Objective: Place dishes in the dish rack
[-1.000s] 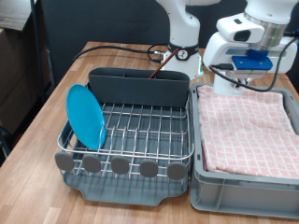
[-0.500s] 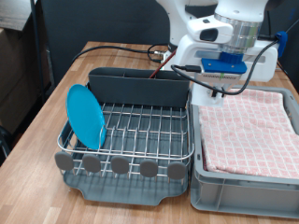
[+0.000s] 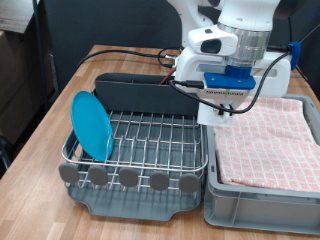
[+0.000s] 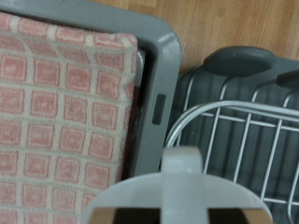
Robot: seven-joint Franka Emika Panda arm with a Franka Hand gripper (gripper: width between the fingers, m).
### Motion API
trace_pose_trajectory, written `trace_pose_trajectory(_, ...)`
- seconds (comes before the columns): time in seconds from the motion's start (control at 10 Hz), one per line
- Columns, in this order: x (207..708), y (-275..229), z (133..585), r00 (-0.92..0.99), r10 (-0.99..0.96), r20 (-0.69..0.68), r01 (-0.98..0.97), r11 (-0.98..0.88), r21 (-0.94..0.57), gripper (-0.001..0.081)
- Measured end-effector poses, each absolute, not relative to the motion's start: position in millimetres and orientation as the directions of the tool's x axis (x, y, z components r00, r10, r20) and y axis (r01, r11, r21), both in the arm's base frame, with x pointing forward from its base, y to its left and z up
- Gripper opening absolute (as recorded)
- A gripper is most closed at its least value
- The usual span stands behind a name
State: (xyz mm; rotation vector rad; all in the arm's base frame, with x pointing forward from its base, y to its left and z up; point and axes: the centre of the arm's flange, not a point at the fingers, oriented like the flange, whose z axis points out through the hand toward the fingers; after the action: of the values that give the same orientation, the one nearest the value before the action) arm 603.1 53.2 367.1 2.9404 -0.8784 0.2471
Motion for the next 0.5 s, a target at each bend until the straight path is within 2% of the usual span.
trace_pose_trajectory(0.5,614.8,52.4,383.2,0.811,-0.548,0.206,-0.557,-0.830,-0.012,0.0072)
